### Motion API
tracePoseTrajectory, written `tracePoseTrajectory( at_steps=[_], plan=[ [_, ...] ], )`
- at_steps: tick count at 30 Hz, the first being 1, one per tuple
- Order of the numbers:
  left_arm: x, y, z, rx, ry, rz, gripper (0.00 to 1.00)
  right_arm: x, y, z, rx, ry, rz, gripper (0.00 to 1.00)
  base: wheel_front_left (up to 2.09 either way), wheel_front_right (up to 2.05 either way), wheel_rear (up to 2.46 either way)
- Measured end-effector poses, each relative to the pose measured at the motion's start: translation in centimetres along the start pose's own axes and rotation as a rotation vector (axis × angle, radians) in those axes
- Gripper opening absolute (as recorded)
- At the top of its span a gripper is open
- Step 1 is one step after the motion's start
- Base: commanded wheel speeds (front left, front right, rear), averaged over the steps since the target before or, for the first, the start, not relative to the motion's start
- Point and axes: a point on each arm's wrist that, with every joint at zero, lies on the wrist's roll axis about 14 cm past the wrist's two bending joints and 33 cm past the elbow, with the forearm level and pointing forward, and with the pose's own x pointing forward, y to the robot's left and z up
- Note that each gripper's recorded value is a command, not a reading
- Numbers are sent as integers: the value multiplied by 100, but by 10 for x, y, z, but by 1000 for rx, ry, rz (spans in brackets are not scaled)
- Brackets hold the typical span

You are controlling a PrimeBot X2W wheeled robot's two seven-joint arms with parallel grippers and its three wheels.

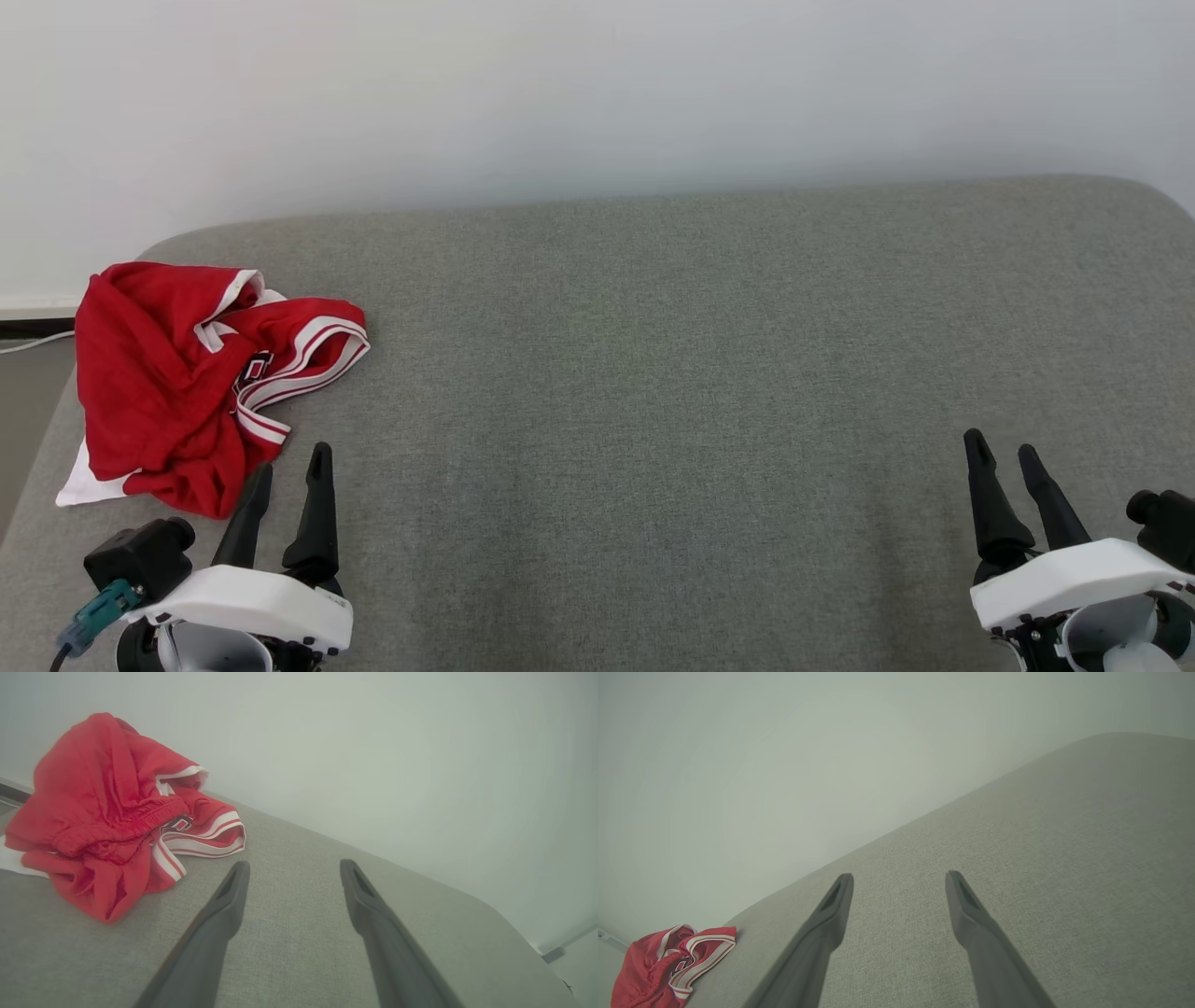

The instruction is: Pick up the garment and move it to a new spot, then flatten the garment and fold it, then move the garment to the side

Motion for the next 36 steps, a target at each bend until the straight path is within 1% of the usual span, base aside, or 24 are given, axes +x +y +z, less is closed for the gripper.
tracePoseTrajectory(
  at_steps=[7,16,24,29,33,36],
  plan=[
    [0,-3,3,103,-21,-11,100,0,10,-1,-79,-1,37,100,0,0,0],
    [-1,-7,6,227,-37,-20,100,1,19,1,-217,-11,83,100,0,0,0],
    [-1,-7,6,319,-38,-22,100,0,21,-5,-296,0,103,100,0,0,0],
    [-2,-5,6,354,-38,-17,100,0,23,-5,-344,-9,115,100,0,0,0],
    [-3,-3,7,368,-37,-8,100,0,23,-5,-349,-16,113,100,0,0,0],
    [-4,-2,6,392,-33,-1,100,1,24,-5,-377,-17,118,100,0,0,0]
  ],
)
